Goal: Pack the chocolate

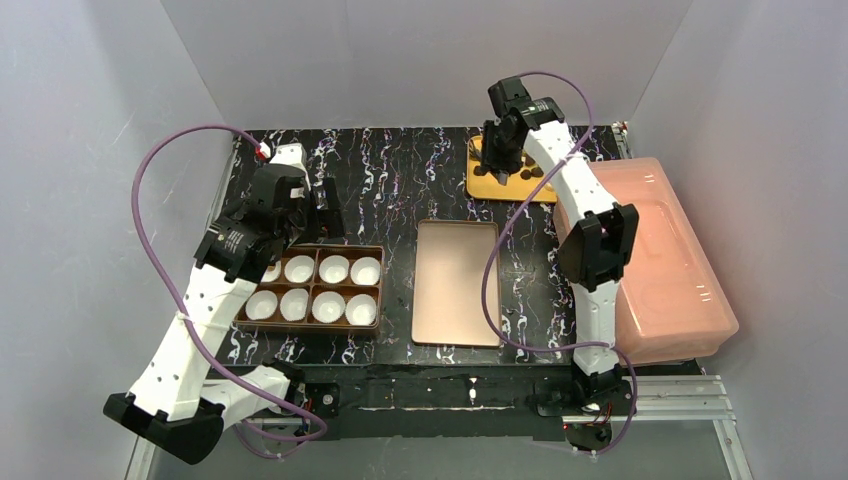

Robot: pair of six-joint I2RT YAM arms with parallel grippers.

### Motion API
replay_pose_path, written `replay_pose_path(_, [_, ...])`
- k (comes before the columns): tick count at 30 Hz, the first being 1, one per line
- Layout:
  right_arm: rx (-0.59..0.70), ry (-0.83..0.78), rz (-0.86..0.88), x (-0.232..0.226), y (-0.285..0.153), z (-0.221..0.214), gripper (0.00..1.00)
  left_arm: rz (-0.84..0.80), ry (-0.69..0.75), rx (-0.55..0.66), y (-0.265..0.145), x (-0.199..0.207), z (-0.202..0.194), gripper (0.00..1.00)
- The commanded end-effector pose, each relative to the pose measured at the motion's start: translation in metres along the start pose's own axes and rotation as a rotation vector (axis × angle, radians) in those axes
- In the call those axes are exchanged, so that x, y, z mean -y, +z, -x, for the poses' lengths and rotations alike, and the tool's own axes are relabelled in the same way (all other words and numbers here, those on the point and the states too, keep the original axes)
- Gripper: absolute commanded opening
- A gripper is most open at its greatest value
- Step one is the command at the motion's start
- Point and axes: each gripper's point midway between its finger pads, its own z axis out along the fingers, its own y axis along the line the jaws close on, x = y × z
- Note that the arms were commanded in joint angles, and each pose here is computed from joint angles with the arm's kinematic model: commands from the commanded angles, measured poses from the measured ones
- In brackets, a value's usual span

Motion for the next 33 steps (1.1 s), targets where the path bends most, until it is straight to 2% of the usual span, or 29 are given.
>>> replay_pose_path(1, [-0.040, -0.012, 0.003, -0.001, 0.008, -0.001, 0.45, 0.003, -0.005, 0.037, -0.006, -0.004, 0.005, 1.00])
replay_pose_path(21, [-0.093, -0.027, -0.086, 0.020, 0.052, -0.007, 0.45, 0.011, 0.006, 0.028, -0.005, -0.007, -0.001, 1.00])
replay_pose_path(33, [-0.117, -0.038, -0.107, 0.024, 0.065, -0.012, 0.43, 0.011, 0.012, 0.024, -0.002, -0.006, 0.000, 1.00])
